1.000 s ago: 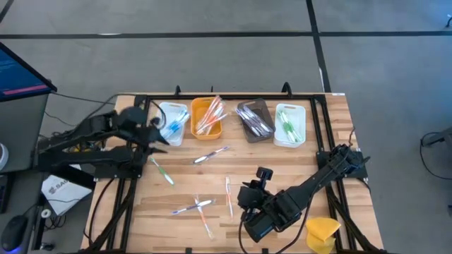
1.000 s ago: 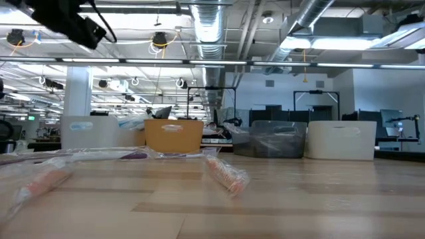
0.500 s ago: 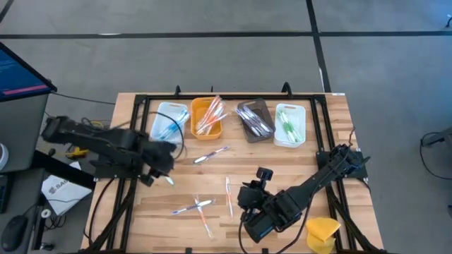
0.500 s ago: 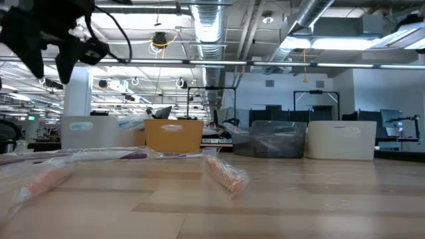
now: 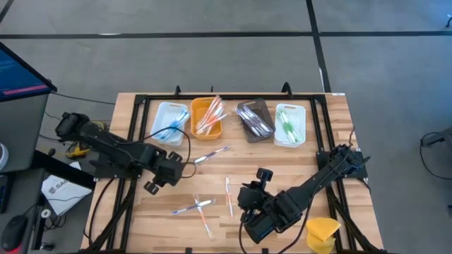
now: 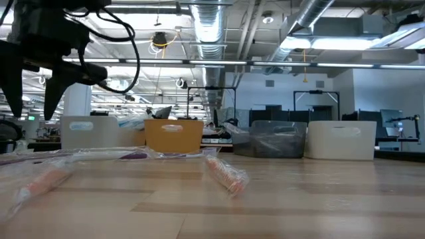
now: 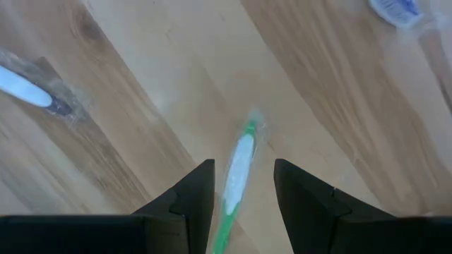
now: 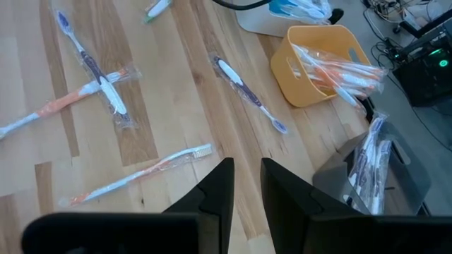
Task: Pick & Place Toothbrushes
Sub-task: Put the green toothbrush into right white the bin
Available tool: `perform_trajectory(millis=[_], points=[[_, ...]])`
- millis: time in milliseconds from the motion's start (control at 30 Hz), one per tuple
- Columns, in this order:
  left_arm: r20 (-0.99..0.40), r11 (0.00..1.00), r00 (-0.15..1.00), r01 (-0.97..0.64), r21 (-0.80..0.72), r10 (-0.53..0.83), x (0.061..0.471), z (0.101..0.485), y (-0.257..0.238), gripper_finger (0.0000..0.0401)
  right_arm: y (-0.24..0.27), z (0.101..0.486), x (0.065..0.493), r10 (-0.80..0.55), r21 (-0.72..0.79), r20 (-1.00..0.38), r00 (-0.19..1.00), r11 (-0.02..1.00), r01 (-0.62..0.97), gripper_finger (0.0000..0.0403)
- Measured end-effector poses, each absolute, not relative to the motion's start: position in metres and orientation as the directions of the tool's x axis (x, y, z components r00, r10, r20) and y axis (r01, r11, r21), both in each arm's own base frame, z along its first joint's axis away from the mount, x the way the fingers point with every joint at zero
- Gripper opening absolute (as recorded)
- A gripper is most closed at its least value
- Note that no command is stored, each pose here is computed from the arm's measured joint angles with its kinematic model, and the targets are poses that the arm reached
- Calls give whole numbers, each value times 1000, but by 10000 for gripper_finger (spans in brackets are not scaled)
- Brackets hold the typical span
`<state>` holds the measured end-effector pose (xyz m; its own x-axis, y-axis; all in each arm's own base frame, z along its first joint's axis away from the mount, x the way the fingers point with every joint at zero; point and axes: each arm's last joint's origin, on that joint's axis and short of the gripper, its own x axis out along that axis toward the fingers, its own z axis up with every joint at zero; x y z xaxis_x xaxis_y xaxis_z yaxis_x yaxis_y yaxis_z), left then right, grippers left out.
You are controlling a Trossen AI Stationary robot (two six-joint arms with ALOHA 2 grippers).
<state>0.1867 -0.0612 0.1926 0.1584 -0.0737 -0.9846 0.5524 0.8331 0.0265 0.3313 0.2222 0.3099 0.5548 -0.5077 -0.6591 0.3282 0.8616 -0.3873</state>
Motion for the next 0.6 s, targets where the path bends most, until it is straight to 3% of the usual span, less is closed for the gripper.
perform_trajectory(millis=[600], points=[[-986, 852, 166, 520, 62, -29, 188, 192, -60, 140, 224, 310, 331, -503, -381, -658, 560, 864, 328, 65]])
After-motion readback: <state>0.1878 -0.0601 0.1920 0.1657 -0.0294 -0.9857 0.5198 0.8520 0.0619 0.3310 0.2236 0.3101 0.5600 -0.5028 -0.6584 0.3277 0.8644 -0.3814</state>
